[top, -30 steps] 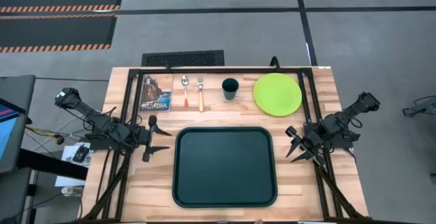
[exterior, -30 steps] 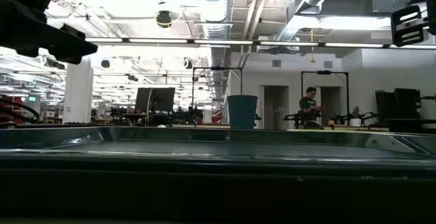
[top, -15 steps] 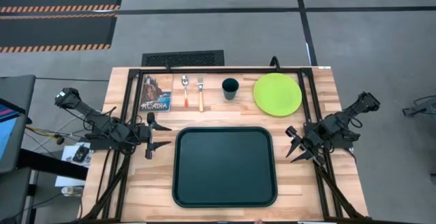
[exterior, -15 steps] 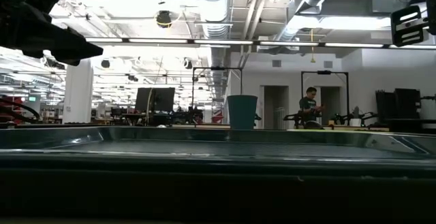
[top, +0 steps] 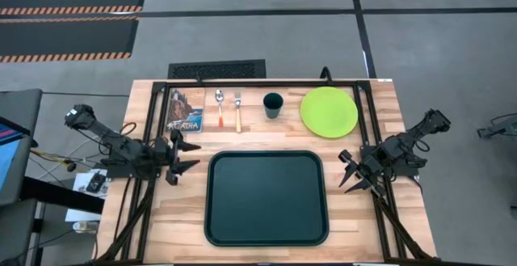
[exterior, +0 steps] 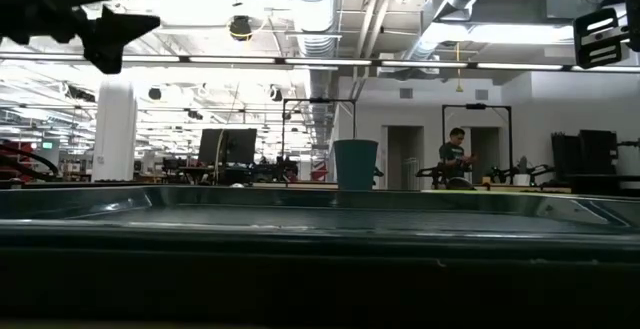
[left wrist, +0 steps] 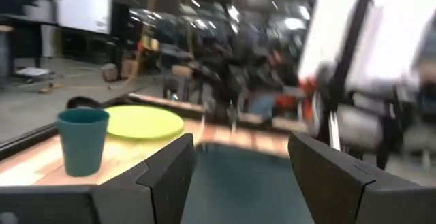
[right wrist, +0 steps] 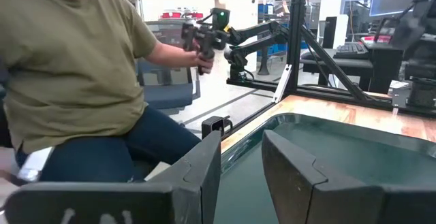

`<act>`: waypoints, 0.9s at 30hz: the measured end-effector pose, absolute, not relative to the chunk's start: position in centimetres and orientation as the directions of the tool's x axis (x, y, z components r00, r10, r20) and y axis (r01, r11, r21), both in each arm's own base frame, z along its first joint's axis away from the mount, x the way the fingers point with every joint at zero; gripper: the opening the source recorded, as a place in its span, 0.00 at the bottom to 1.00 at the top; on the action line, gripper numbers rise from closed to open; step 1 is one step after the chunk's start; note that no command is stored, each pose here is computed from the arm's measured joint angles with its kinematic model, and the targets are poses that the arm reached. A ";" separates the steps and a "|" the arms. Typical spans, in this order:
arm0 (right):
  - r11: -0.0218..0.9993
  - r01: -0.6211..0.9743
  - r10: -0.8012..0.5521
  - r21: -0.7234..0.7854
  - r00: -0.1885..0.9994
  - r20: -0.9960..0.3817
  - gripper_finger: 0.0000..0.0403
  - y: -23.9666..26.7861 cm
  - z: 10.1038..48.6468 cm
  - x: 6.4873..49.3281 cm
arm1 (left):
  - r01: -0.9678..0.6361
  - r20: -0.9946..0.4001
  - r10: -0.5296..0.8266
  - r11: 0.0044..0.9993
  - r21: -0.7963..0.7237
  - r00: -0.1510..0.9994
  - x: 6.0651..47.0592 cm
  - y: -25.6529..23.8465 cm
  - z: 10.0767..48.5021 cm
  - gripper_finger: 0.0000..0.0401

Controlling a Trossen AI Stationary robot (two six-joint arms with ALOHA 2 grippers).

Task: Pick and place plate/cup/fork/spoon on tray
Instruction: Put the orange fork on the right of the black serving tray

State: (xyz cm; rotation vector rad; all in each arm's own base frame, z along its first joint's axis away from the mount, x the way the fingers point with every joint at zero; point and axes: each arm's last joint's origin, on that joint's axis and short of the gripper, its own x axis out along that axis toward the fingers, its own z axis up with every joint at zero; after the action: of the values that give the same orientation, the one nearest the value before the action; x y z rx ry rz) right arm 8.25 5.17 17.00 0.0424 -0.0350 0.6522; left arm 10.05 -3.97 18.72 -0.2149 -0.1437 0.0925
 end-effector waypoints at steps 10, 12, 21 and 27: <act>0.795 -0.606 0.605 0.022 0.795 0.046 0.33 5.2 17.0 8.3 | -0.200 0.163 0.332 0.822 -0.533 0.929 9.8 -3.2 19.4 0.57; 0.812 -0.583 0.582 0.006 0.811 0.047 0.33 5.1 17.0 8.3 | -0.239 0.153 0.372 0.808 -0.538 0.916 9.8 -3.1 19.3 0.57; 0.872 -0.489 0.485 0.040 0.872 0.068 0.33 4.8 17.2 8.5 | -0.380 0.122 0.529 0.734 -0.563 0.840 9.6 -2.6 19.3 0.57; 0.879 -0.472 0.453 0.067 0.871 0.188 0.31 4.6 18.4 8.4 | -0.352 0.149 0.616 0.613 -0.708 0.773 9.5 -1.7 19.9 0.57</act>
State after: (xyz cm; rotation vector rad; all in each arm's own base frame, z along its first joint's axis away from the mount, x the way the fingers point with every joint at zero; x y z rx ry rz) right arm 8.39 4.63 18.38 0.1119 -0.1693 0.4842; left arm 9.52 -1.74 19.88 -0.7155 -0.4020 0.5756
